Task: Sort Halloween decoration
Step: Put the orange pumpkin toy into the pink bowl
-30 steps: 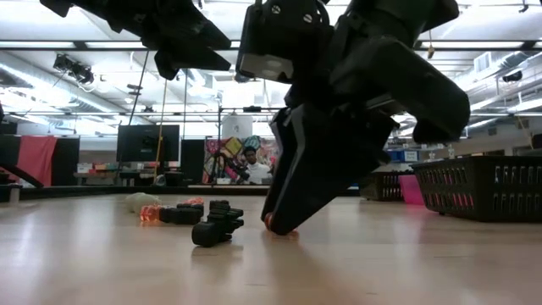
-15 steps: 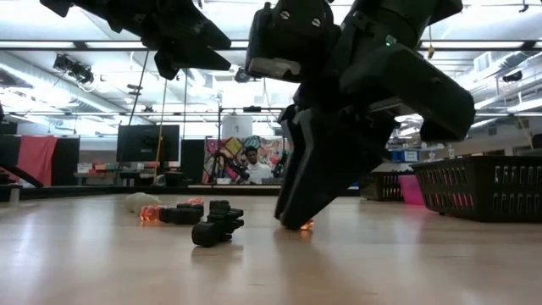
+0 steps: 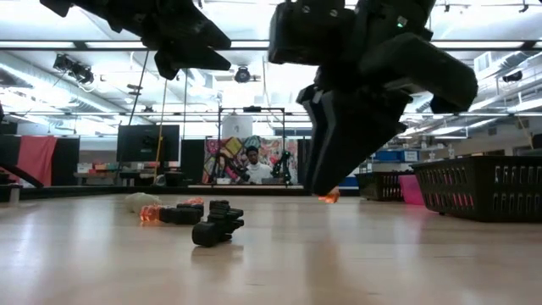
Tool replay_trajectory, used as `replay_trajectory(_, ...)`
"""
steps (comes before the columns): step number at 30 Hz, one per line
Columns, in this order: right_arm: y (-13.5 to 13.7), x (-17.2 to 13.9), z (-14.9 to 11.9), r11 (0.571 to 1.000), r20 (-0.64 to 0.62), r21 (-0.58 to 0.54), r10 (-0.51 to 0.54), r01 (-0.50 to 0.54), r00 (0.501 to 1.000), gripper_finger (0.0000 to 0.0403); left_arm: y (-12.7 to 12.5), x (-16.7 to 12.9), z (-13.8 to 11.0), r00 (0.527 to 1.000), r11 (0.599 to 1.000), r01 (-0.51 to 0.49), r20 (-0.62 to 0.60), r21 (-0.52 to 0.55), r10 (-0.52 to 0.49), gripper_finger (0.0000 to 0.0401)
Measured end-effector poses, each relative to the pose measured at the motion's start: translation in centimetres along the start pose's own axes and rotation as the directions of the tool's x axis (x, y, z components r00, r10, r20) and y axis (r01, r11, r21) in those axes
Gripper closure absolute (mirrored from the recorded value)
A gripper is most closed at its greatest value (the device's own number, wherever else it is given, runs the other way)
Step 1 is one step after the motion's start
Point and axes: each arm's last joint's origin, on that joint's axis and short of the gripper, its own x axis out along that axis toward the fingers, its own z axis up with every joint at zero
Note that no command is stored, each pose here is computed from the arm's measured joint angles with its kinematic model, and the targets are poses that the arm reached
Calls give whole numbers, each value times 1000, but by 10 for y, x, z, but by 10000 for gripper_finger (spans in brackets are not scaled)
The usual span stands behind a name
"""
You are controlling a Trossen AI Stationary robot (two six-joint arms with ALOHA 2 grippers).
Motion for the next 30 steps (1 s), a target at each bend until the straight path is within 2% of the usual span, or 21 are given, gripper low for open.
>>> replay_trajectory(6, -8, -22, -3, 999, -33, 17, -40, 41, 999, 309, 0, 0, 0, 1000, 1000, 0, -1, 1, 0, 209)
replay_trajectory(18, -30, -81, -21, 959, -113, 64, -269, 277, 956, 310, 0, 0, 0, 1000, 1000, 1, 0, 0, -1, 209)
replay_trajectory(24, -42, -91, -46, 944, -155, 93, -299, 315, 942, 311, 0, 0, 0, 1000, 1000, 0, -1, -6, 0, 209)
replay_trajectory(30, -56, -98, -76, 924, -169, 182, -306, 335, 937, 317, 0, 0, 0, 1000, 1000, 0, -1, -8, 0, 209)
